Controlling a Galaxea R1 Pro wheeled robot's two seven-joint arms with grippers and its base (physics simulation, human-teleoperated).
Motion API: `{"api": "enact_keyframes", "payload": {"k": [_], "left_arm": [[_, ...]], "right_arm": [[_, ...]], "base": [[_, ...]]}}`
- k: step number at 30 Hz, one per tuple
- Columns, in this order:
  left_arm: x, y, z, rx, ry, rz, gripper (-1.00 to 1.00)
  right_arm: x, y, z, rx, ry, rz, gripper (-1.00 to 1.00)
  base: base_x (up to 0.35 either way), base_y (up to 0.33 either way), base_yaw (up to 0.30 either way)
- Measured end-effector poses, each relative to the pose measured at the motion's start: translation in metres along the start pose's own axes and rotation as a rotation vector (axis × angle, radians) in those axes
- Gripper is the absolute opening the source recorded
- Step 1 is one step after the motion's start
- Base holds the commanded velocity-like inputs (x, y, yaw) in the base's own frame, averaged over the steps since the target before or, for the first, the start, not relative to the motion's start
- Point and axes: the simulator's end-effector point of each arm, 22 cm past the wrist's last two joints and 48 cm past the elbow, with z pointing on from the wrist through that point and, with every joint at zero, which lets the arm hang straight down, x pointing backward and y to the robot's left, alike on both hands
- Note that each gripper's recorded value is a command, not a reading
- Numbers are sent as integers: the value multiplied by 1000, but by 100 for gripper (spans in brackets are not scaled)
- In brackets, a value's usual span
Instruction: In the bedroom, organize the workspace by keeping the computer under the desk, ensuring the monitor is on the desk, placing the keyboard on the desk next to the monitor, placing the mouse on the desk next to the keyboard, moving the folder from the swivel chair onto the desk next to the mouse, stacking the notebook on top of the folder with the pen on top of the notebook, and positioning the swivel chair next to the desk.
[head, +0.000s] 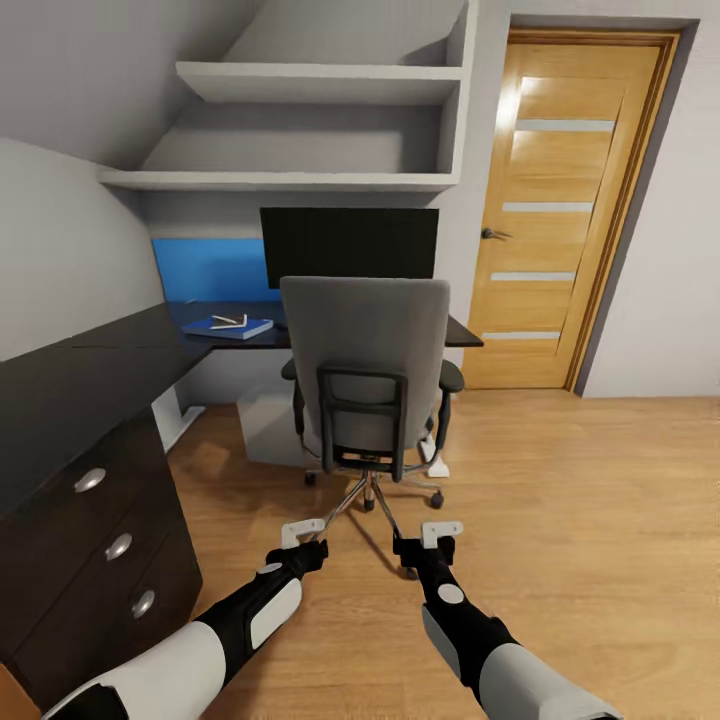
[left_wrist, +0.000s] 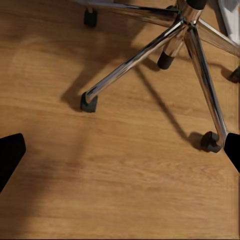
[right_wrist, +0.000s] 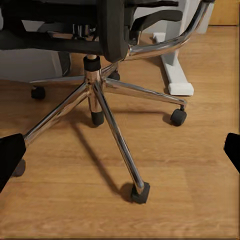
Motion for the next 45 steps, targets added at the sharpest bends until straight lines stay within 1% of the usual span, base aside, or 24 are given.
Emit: {"api": "enact_keyframes", "payload": {"k": [9, 15, 23, 45], "left_arm": [[-19, -4, -11, 7, -34, 1, 100], [-32, -5, -16, 3, -29, -12, 100], [-49, -6, -23, -5, -28, -22, 100], [-94, -14, -43, -10, -26, -24, 100]], "right_arm": [[-22, 0, -6, 0, -43, -1, 100], [-36, -1, -7, 1, -41, -1, 100], [-54, -1, -9, 1, -41, -1, 100], [-104, -2, -14, 1, -40, 0, 100]], "base": [[-335, 0, 0], [-250, 0, 0], [-46, 0, 0], [-2, 0, 0]]}}
